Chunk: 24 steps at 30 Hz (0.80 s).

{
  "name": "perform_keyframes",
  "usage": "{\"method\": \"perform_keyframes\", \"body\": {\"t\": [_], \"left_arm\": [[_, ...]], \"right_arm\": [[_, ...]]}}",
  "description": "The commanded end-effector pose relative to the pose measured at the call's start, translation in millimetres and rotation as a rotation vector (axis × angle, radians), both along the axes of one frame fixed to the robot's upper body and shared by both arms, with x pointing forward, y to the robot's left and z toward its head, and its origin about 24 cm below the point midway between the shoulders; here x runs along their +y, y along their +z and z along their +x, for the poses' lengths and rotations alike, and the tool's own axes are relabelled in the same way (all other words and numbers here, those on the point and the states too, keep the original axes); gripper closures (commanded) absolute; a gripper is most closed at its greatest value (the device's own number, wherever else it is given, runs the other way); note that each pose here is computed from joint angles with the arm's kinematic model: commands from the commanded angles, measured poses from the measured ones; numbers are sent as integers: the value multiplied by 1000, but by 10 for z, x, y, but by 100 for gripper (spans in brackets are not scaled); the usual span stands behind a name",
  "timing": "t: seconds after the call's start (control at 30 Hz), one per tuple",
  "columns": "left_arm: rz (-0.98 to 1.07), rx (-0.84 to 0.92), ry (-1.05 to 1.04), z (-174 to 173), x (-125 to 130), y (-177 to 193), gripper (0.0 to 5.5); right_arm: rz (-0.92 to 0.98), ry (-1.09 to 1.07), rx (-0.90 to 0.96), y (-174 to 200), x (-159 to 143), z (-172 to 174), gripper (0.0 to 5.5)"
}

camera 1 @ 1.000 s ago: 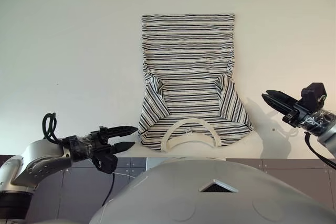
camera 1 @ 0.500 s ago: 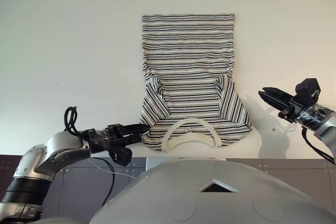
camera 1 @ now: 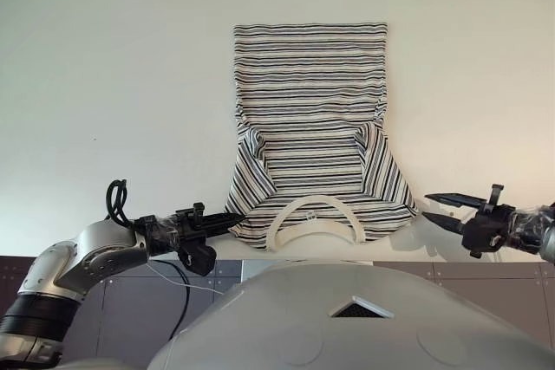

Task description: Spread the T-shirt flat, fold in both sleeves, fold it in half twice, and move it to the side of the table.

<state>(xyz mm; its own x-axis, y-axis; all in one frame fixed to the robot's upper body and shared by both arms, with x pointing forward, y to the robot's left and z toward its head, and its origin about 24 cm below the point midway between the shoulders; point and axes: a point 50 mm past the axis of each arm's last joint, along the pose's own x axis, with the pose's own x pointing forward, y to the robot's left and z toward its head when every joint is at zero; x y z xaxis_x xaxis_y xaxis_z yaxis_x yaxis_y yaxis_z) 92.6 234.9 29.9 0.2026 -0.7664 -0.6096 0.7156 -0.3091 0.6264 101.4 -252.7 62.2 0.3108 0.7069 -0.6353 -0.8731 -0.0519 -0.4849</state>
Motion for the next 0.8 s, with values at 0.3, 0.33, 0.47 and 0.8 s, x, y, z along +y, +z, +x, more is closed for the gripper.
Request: {"method": "perform_keyframes", "body": {"t": [0.3, 0.33, 0.47, 0.8], "left_arm": [[110, 72, -20, -19, 101, -118, 540], [107, 72, -20, -18, 93, -121, 540], [103, 73, -19, -16, 88, -125, 540], [91, 15, 3, 190, 90, -43, 540]], "right_arm": [[17, 59, -220, -179, 121, 72, 393], [28, 62, -242, -170, 139, 87, 393], [37, 87, -284, -169, 173, 114, 393], [-26, 192, -238, -280, 144, 60, 519]]}}
